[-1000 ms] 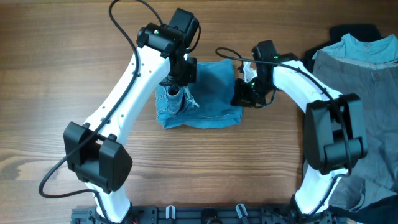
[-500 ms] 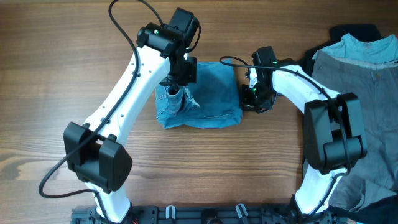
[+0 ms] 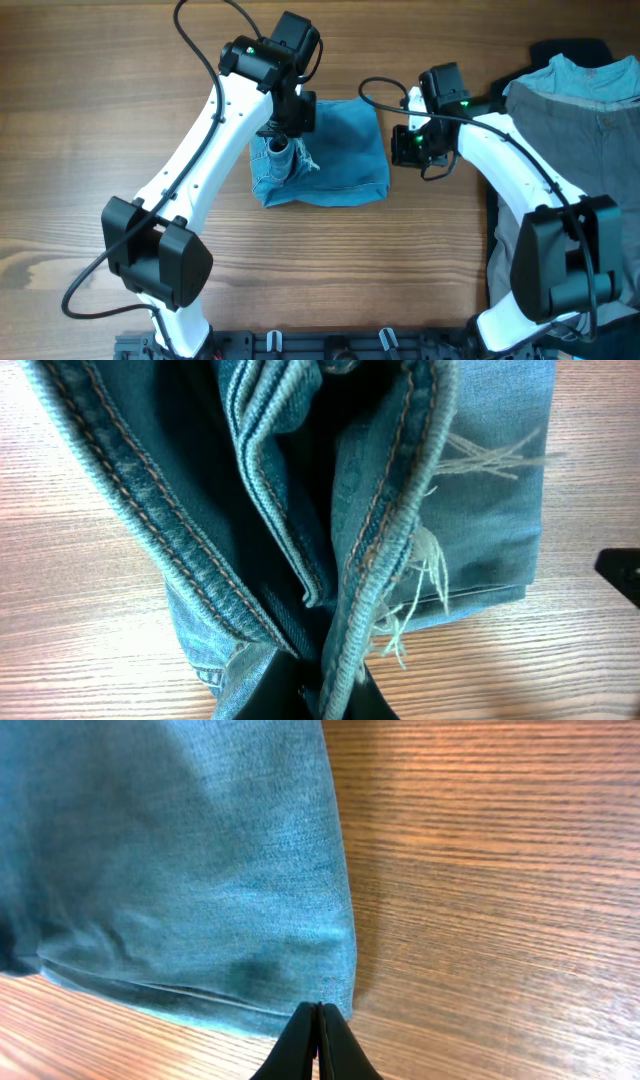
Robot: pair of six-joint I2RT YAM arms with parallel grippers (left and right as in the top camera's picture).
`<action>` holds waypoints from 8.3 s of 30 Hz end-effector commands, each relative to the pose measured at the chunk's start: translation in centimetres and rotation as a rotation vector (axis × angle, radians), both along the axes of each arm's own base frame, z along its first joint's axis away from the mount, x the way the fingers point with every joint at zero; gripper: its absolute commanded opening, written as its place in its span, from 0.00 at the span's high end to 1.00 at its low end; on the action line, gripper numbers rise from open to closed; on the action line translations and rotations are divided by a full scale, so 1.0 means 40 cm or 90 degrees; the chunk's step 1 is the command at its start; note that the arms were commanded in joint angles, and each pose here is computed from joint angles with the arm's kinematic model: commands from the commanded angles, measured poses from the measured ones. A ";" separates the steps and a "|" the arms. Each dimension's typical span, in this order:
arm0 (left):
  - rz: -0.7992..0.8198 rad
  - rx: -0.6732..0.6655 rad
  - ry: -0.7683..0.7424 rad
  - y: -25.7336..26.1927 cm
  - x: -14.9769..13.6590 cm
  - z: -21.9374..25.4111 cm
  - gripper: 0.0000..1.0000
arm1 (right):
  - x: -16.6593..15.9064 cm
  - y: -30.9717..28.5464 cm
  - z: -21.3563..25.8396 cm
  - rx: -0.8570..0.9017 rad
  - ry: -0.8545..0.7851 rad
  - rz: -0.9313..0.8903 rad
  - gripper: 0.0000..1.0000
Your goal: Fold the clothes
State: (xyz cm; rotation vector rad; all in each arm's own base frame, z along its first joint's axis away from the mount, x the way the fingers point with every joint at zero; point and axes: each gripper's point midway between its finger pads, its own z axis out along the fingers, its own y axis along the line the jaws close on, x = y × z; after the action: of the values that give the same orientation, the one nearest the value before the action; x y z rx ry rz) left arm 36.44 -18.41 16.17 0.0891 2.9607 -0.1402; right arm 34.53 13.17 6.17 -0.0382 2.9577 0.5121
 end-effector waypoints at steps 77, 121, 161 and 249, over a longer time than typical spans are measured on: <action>0.019 -0.202 0.026 0.019 0.072 -0.156 0.81 | 0.049 0.064 0.176 0.000 -0.158 0.107 0.82; 0.046 -0.097 0.287 -0.012 -0.218 -0.336 0.96 | 0.015 0.040 0.288 0.020 -0.193 0.044 0.90; 0.203 -0.126 0.252 0.183 -0.148 -0.093 0.00 | 0.121 0.147 -0.233 0.046 -0.052 0.165 0.96; 0.130 -0.052 -0.311 0.490 -0.202 0.485 0.00 | -0.130 -0.012 0.758 0.055 -0.597 0.066 0.00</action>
State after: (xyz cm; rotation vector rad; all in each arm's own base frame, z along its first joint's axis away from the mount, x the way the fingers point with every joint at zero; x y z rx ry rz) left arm 30.16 2.87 35.00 -0.2944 2.4402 -0.3033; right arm 30.14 13.38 35.13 -0.3443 2.0603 0.4792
